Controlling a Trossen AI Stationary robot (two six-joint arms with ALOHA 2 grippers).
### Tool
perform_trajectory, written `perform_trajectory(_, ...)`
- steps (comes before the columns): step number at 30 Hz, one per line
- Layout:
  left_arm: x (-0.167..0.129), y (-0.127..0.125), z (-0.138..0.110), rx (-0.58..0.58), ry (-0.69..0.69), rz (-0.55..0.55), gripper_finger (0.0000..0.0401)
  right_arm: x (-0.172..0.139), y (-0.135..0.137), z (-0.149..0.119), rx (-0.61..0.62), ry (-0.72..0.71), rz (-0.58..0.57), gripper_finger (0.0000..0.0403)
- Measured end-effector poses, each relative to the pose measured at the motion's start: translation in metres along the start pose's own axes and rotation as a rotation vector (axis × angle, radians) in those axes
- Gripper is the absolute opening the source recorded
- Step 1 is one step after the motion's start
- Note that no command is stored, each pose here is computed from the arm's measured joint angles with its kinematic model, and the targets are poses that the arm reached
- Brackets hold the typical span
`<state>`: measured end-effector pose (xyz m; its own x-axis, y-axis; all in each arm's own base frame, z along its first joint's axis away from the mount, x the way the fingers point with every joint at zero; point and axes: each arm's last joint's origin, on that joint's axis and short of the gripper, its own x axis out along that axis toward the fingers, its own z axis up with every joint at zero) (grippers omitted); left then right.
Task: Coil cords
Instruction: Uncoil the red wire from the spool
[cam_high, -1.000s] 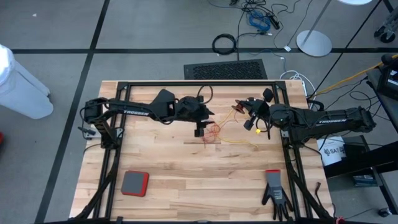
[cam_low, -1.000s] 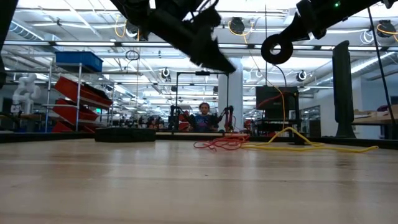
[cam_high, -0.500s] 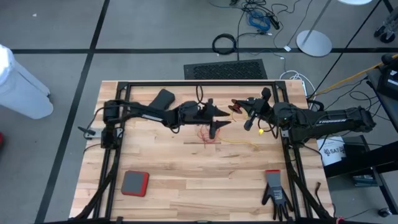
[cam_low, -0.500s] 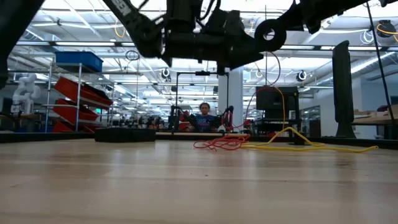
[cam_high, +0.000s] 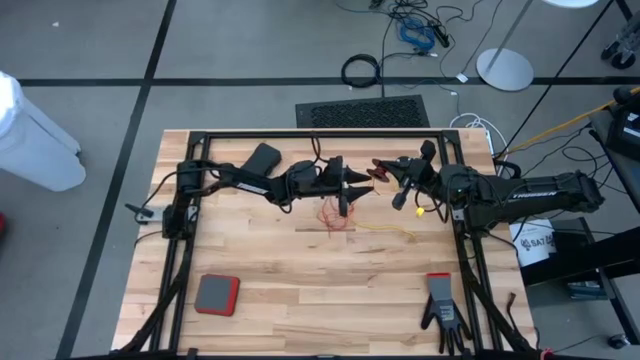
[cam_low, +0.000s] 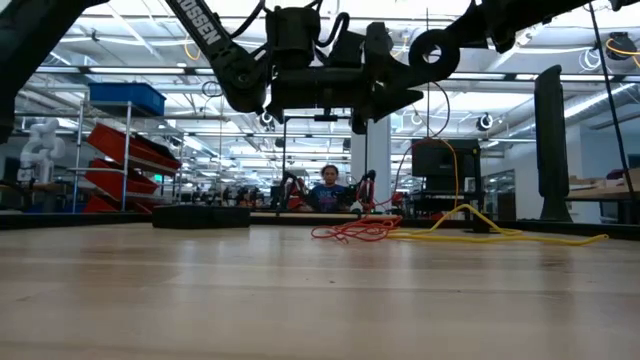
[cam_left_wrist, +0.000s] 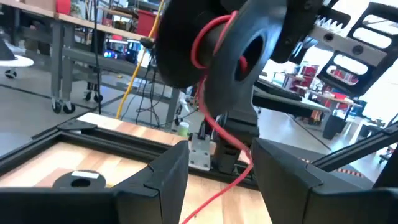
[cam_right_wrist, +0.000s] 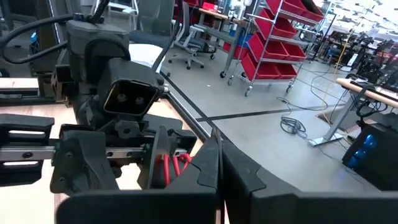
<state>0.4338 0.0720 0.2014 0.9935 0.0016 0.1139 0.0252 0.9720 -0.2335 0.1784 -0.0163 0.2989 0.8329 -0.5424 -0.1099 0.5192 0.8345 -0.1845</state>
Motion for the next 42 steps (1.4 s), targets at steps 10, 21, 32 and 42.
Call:
perform_trajectory(10, 0.004, 0.0, 0.004, 0.0, 0.007, 0.002, 0.0176, 0.013, 0.011, -0.001, 0.003, -0.019, 0.052, 0.0)
perform_trajectory(21, 0.004, 0.001, -0.002, 0.017, 0.075, 0.016, 0.0119, 0.015, 0.012, -0.001, -0.011, -0.02, 0.047, 0.0)
perform_trajectory(32, 0.004, 0.003, -0.002, 0.048, 0.078, 0.001, 0.0114, 0.015, 0.012, -0.004, -0.027, 0.009, 0.05, 0.0)
perform_trajectory(42, -0.001, 0.012, -0.005, 0.056, 0.101, 0.007, 0.0018, 0.015, 0.012, -0.005, -0.036, 0.011, 0.05, 0.0)
